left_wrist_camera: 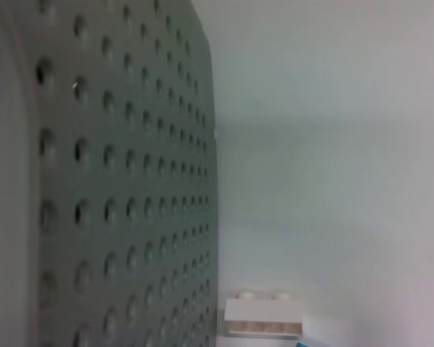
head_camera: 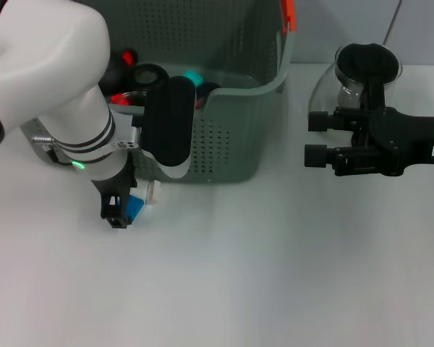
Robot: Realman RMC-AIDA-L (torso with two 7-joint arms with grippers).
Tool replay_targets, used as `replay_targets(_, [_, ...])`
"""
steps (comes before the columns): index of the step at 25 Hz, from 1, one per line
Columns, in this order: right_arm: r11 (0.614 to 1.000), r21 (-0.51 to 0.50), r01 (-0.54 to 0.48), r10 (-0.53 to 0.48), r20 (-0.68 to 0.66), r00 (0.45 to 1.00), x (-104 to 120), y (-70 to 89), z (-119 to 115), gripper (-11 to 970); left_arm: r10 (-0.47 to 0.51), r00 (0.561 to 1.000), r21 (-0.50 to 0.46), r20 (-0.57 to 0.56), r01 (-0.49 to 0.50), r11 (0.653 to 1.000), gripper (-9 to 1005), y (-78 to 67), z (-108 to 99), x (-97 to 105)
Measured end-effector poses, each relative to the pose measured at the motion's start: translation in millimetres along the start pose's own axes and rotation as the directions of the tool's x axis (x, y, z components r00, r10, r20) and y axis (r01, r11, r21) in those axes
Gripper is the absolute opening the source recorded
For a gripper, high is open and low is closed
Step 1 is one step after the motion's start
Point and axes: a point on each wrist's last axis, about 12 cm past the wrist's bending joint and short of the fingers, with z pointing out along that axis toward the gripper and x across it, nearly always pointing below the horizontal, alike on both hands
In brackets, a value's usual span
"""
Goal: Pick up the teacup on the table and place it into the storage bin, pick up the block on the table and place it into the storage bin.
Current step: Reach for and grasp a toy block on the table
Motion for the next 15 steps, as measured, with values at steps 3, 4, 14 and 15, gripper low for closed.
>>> replay_targets(3, [1.000,0.000,0.001,-0.001,0.000,1.000,-0.1,0.0,0.0,940,0.004,1.000,0.000,-0.002,-0.004,1.000,636,-0.3,0.4,-0.9])
replay_targets(4, [1.000,0.000,0.001,-0.001,0.000,1.000,-0.1,0.0,0.0,940,0.006,1.000,0.001,-0.003,-0.006,1.000,634,-0.5,0.5,-1.3])
replay_targets(14, [1.000,0.003,0.003,-0.003,0.002,1.000,0.2,-0.2,-0.4,941,0.005,1.000,0.013,-0.012,-0.005,1.000,547,-1.8,1.2,-2.2])
replay_targets(15, [1.000,0.003,0.003,-0.003,0.002,1.000,0.3,-0.2,-0.4,941,0.005,1.000,0.013,-0.012,-0.005,1.000,542,-1.8,1.2,-2.2])
